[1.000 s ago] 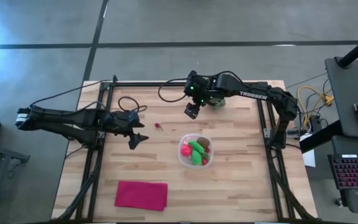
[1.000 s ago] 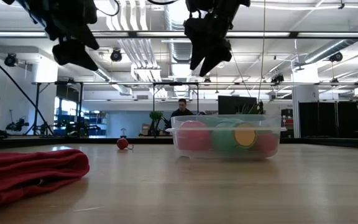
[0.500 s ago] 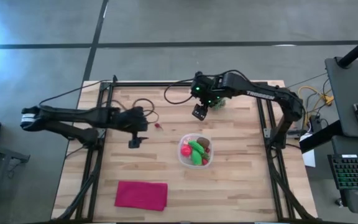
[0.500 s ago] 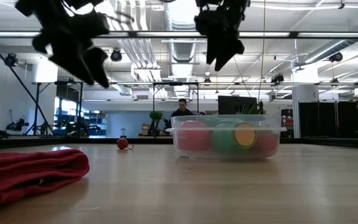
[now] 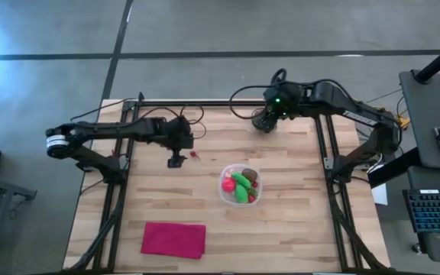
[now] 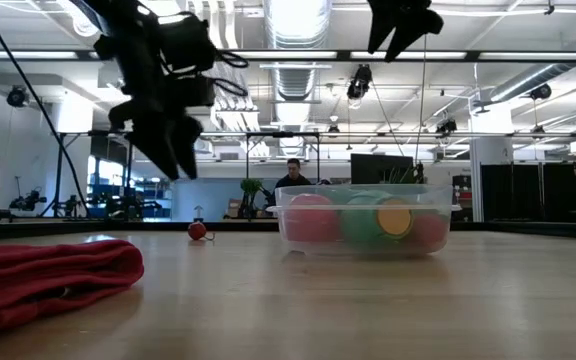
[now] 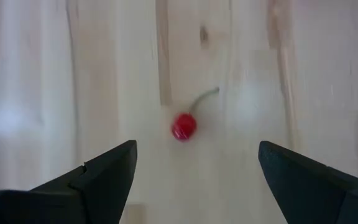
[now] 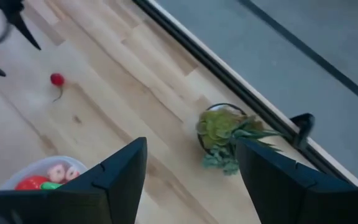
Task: Pick and placing Produce into tupperware
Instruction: Put the cherry into the transparent container
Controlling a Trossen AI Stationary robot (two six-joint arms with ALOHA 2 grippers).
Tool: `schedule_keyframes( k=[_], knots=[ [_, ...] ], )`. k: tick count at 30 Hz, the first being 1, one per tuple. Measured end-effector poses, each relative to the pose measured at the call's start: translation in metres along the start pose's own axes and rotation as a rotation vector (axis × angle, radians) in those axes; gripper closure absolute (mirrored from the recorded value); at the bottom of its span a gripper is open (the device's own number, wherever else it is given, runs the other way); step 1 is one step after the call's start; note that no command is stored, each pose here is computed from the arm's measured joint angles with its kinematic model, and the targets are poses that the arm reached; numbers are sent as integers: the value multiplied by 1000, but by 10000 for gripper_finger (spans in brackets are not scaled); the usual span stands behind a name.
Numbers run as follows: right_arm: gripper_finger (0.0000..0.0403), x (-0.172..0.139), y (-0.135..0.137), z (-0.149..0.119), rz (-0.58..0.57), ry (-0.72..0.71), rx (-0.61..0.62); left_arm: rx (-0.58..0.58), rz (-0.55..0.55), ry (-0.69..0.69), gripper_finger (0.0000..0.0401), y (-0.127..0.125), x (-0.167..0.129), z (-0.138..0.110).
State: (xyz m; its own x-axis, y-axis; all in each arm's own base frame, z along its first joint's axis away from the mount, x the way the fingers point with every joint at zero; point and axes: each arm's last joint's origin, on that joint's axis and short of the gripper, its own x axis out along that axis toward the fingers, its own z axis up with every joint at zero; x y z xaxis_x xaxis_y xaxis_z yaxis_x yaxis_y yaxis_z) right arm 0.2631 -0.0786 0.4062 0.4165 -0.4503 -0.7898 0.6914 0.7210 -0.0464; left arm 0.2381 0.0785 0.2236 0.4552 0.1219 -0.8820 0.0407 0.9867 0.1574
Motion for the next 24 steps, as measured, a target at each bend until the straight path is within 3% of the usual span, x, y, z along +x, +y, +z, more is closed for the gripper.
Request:
schedule_keyframes(
  k=[4,14,24],
  knots=[
    [163,-2,-2,-3,-15,15,-5,95,8,-28,80,7,-1,7],
    [161,12,-1,-13,-41,77,-38,87,-99,32,80,12,38,8],
    [161,33,1,-28,-72,160,-58,111,-98,79,94,13,52,8]
  ],
)
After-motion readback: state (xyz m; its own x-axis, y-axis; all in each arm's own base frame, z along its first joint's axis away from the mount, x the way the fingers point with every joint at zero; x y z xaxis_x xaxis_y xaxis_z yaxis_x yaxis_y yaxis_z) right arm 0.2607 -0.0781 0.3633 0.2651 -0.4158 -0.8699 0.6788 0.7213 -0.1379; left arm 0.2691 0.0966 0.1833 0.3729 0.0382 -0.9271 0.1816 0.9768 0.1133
